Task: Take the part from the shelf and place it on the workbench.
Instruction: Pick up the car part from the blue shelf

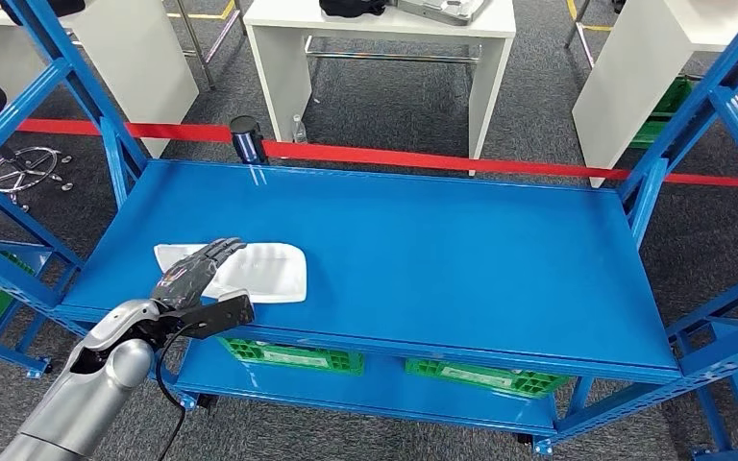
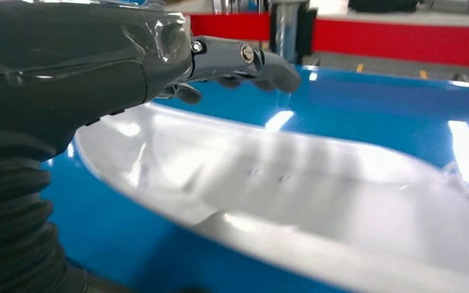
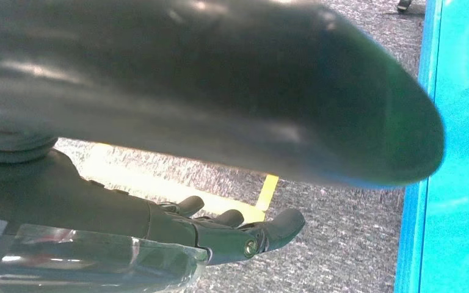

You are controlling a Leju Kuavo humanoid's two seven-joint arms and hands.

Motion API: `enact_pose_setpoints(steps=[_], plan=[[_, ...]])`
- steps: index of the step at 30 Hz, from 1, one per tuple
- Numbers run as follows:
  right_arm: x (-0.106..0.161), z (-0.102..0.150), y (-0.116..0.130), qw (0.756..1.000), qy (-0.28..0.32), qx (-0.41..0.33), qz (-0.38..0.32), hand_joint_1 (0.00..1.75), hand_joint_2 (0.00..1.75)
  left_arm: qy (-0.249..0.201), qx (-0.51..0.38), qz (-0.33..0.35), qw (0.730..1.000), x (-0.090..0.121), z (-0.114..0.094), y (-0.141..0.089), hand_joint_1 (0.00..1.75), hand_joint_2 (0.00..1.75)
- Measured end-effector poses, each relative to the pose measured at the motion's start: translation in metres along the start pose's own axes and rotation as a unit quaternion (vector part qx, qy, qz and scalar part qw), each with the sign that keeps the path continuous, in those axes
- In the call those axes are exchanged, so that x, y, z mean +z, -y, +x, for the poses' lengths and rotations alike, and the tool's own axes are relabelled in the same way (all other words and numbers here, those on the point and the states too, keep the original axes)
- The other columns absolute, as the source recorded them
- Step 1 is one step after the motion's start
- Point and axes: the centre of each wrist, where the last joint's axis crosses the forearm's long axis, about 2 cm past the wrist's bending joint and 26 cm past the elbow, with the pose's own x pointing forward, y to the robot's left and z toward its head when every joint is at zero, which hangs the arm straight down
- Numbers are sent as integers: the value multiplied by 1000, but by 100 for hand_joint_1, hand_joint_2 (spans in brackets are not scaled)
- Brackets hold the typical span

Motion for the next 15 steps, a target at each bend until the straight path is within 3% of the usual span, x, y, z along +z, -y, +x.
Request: enact_pose_setpoints(steps=[9,15], plan=[[0,0,2,1000,-1,0,-3,0,0,1,7,-11,1000,-3,-1,3,175,175],[0,0,8,1000,0,-1,-4,0,0,1,15,-19,1000,-7,-4,4,157,175]])
